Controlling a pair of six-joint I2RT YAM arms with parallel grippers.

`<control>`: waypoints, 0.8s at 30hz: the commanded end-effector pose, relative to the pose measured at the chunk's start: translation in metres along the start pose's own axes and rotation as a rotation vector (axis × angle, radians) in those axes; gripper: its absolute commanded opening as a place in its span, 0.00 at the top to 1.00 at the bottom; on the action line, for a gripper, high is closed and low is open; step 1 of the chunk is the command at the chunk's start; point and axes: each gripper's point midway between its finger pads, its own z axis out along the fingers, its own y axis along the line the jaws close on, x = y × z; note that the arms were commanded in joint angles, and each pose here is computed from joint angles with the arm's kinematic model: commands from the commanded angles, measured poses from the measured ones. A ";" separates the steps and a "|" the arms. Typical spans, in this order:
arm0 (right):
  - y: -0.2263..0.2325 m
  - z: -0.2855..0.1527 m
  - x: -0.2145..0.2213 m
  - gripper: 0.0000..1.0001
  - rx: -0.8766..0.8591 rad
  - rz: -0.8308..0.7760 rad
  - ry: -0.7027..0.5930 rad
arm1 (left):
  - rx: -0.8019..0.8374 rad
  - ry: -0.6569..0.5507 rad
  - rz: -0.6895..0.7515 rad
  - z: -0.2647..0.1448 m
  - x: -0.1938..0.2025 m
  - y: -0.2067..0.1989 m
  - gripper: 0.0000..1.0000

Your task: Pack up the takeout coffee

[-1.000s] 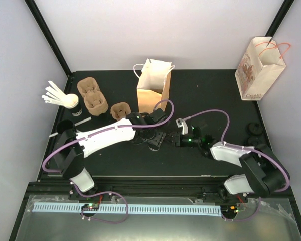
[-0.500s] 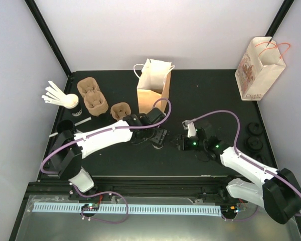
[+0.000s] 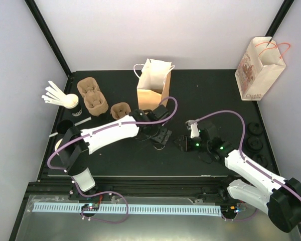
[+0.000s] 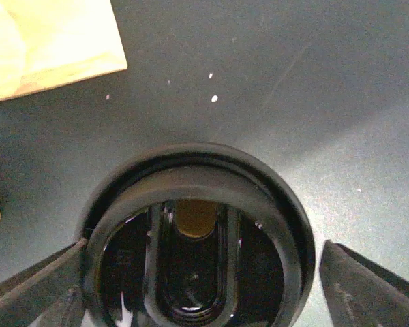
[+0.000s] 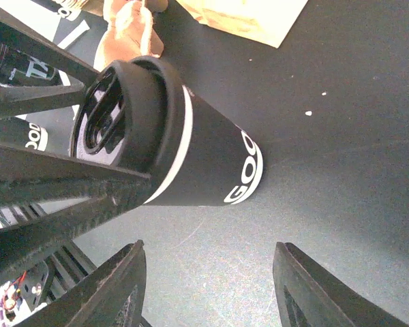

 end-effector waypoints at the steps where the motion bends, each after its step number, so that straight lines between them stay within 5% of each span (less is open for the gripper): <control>1: 0.002 -0.006 -0.009 0.46 0.023 -0.051 -0.018 | -0.008 0.158 0.030 -0.001 0.030 -0.002 0.05; 16: 0.003 -0.002 -0.011 0.44 0.025 -0.094 0.002 | 0.062 0.038 0.042 -0.056 -0.017 -0.020 0.04; 24: 0.010 -0.013 -0.031 0.09 0.092 -0.207 0.015 | 0.048 -0.089 -0.028 -0.086 -0.023 0.015 0.04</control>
